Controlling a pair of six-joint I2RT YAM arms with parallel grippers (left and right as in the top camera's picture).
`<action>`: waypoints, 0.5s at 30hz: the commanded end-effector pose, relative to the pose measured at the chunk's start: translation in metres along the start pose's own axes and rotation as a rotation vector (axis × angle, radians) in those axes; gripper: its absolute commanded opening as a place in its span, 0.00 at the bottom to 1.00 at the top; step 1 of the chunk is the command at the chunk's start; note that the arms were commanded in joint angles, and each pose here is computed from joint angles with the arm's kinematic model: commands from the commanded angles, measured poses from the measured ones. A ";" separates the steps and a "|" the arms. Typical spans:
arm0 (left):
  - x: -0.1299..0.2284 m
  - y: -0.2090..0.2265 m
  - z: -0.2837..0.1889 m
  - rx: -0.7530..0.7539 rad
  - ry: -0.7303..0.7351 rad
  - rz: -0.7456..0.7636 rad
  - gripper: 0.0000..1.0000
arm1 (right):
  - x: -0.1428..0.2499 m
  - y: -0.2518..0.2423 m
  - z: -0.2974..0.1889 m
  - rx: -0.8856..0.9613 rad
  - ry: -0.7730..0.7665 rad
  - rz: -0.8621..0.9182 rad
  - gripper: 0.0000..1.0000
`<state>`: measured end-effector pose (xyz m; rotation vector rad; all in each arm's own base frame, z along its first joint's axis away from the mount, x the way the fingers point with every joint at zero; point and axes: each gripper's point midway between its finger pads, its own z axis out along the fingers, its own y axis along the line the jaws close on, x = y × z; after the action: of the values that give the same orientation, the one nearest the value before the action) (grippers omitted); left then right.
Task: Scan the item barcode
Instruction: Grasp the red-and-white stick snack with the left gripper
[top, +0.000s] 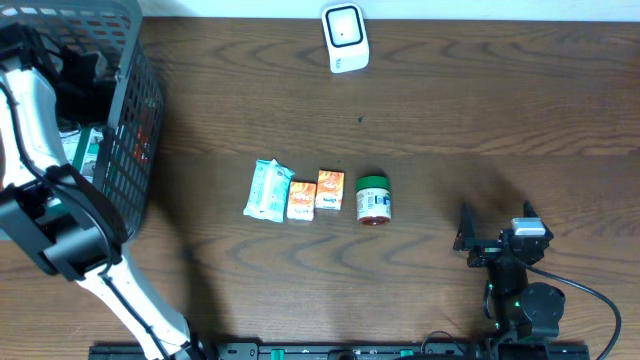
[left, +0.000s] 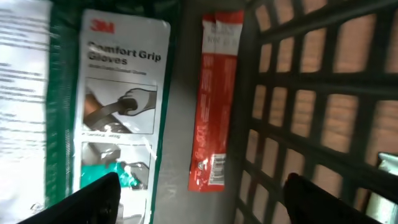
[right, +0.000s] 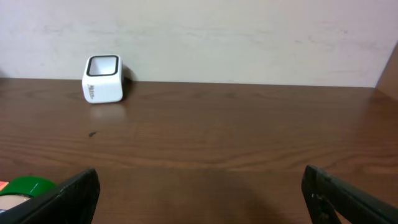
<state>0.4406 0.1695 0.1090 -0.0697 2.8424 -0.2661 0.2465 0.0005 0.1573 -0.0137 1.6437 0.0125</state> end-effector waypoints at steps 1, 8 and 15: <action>0.009 -0.001 0.015 0.056 0.034 0.068 0.81 | 0.000 0.002 0.000 -0.008 0.000 0.006 0.99; 0.015 -0.003 0.031 0.099 0.062 0.122 0.76 | 0.000 0.002 0.000 -0.008 0.000 0.005 0.99; 0.020 -0.001 0.045 0.115 0.085 0.120 0.71 | 0.000 0.002 0.000 -0.008 0.000 0.006 0.99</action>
<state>0.4373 0.1623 0.0754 0.1138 2.8797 -0.3669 0.2465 0.0006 0.1572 -0.0143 1.6441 0.0132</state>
